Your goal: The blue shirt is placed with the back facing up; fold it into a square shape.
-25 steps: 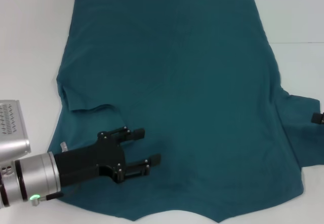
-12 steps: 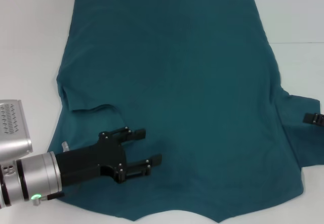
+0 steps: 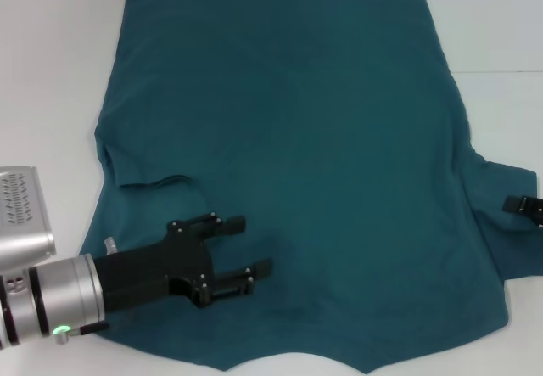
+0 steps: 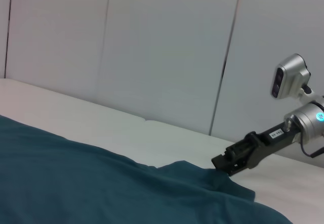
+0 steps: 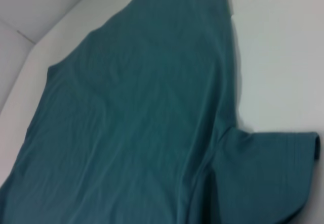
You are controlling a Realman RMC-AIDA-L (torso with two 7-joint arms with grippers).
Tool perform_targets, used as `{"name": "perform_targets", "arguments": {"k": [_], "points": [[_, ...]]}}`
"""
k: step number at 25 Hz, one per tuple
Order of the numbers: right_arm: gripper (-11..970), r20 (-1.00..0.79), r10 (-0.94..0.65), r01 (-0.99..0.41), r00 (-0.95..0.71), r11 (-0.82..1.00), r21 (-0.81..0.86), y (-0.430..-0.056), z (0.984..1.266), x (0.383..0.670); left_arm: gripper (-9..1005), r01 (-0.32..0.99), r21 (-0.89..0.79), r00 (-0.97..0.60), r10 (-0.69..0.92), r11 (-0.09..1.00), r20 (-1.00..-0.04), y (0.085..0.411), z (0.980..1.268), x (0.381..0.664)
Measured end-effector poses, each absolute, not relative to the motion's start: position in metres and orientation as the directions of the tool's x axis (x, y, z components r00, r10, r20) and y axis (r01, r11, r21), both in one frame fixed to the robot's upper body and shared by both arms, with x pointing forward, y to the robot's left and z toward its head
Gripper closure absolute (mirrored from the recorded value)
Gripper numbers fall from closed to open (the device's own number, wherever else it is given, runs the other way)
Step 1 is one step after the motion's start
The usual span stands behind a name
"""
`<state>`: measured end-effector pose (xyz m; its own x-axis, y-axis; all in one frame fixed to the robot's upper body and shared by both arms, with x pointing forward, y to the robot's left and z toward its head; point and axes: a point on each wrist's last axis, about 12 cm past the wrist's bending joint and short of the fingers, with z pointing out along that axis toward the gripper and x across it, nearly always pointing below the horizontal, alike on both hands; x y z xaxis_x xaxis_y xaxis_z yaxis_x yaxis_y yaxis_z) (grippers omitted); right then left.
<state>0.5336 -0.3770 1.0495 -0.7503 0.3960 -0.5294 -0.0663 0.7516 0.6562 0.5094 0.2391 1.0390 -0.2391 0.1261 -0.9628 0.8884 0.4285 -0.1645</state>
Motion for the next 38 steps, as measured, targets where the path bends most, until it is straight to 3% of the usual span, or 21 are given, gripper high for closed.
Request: {"name": "perform_targets", "arguments": {"k": [11,22,38], "points": [[741,-0.547,0.439,-0.074,-0.713,0.728,0.682,-0.377,1.051,0.532,229,0.897,-0.157,-0.234,0.143,0.413,-0.962,0.237,1.039,0.511],[952,-0.604,0.466,-0.116,-0.646,0.723,0.681,-0.376,1.057,0.538,228,0.892,-0.155,-0.239,0.151,0.425,-0.959,0.237,1.039,0.513],[952,-0.707,0.438,-0.161,-0.555,0.778,0.608,-0.365,1.063,0.566,228,0.889,-0.160,-0.246,0.153,0.430,-0.957,0.238,1.037,0.512]]}}
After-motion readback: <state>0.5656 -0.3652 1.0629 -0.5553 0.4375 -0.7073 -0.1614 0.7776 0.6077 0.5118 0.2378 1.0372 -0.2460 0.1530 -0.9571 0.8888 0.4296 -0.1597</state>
